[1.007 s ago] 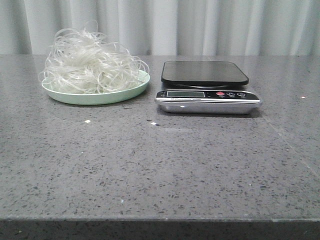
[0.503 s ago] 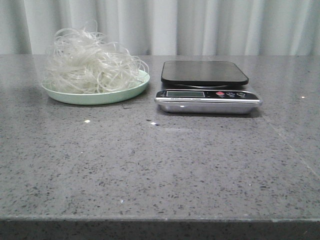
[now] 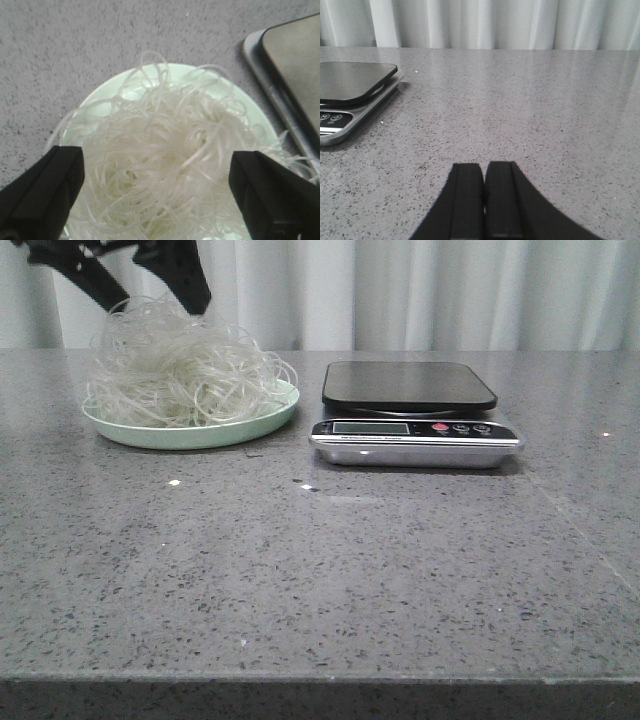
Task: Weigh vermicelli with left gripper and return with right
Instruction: 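Lower the left gripper into the vermicelli pile and close on it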
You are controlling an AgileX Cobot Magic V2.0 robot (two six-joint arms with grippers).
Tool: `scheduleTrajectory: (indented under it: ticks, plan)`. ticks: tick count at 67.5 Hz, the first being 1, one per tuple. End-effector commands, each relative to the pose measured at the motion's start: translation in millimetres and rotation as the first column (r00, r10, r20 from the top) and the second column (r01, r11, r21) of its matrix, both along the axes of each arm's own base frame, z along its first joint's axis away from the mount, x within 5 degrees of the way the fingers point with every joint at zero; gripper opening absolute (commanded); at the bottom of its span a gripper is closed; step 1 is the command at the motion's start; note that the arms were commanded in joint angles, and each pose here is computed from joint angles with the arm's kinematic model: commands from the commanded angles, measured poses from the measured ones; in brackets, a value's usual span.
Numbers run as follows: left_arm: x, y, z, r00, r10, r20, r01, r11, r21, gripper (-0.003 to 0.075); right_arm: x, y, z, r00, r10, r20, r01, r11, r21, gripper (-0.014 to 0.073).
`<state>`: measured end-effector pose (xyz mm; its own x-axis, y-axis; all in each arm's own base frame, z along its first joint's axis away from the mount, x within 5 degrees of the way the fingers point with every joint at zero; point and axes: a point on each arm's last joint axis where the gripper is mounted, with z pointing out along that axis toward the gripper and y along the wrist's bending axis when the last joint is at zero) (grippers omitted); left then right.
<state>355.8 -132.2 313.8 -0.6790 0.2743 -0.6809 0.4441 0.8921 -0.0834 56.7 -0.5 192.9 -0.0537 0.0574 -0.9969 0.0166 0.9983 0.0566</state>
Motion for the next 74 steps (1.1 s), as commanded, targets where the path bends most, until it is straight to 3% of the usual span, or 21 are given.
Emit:
scheduleTrajectory:
  ticks: [1, 19, 29, 35, 53, 74]
  plan:
    - [0.7, -4.6, 21.3, 0.997, 0.011, 0.082, -0.006, 0.998, -0.060, 0.0642, -1.5, -0.4, 11.4, 0.994, -0.005, 0.109, 0.005, 1.000, -0.001, 0.0151]
    - [12.7, -10.6, -6.1, 1.000, 0.014, -0.001, -0.014, 0.998, -0.065, 0.0636, -1.5, -0.4, 11.4, 0.994, -0.005, 0.109, 0.005, 1.000, -0.001, 0.0151]
    - [14.6, -12.4, -17.3, 0.999, 0.007, -0.054, -0.010, 0.998, -0.056, 0.0584, -1.5, -0.4, 11.4, 0.994, -0.005, 0.109, 0.005, 1.000, -0.001, 0.0151]
    - [14.2, -12.6, -19.7, 0.997, 0.003, -0.071, -0.006, 0.999, -0.051, 0.0519, -1.5, -0.4, 11.4, 0.994, -0.005, 0.109, 0.005, 1.000, -0.001, 0.0151]
    - [13.7, -12.7, -19.5, 0.997, -0.001, -0.078, -0.003, 0.999, -0.049, 0.0131, -1.5, -0.4, 11.4, 0.994, -0.005, 0.109, 0.005, 1.000, -0.001, 0.0151]
    - [9.0, -13.3, 1.6, 0.995, -0.031, -0.090, 0.026, 0.998, -0.051, 0.0139, -1.5, -0.4, 11.4, 0.994, -0.005, 0.109, 0.005, 1.000, -0.001, 0.0151]
